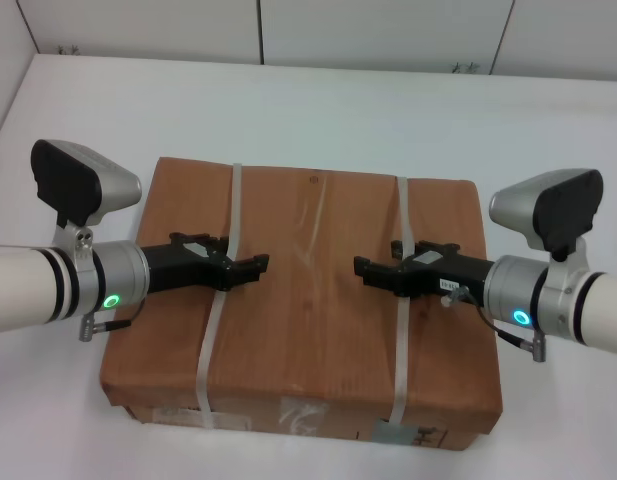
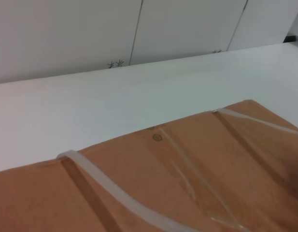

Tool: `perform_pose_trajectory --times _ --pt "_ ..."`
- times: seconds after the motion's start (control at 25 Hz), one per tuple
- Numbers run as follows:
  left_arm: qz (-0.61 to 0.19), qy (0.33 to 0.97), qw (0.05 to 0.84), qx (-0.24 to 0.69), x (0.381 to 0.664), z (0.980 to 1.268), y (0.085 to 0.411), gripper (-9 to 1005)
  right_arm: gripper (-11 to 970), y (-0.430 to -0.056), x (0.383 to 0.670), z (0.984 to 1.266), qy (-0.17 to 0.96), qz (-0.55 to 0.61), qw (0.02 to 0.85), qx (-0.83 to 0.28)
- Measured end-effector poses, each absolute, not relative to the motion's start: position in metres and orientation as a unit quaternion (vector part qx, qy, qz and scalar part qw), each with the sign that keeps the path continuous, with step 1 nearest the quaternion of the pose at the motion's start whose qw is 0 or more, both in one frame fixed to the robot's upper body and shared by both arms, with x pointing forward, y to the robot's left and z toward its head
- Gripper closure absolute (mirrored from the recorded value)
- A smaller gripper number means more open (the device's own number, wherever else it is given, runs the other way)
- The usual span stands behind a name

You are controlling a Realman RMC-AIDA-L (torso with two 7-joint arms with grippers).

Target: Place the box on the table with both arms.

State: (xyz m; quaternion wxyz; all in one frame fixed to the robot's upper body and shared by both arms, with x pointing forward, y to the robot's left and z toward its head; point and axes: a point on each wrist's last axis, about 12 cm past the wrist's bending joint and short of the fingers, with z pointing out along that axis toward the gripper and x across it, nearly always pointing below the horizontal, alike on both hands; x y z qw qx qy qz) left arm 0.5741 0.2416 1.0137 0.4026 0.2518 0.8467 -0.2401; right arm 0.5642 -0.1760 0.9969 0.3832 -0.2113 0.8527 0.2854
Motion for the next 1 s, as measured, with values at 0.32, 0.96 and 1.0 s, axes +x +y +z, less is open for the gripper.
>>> perform_pose_trajectory --times 0.32,0.96,1.0 --pt "-0.241 0.845 0.408 0.249 0.576 1.016 0.243 260 122 -0.194 0.557 0.994 0.849 0.300 0.398 -0.177" --pt "-0.264 0.813 0.451 0.255 0.579 1.038 0.248 259 88 -0.241 0.543 1.007 0.802 0.335 0.463 -0.177" --pt "-0.270 0.808 0.457 0.257 0.579 1.041 0.249 259 88 -0.243 0.542 1.010 0.796 0.338 0.469 -0.182"
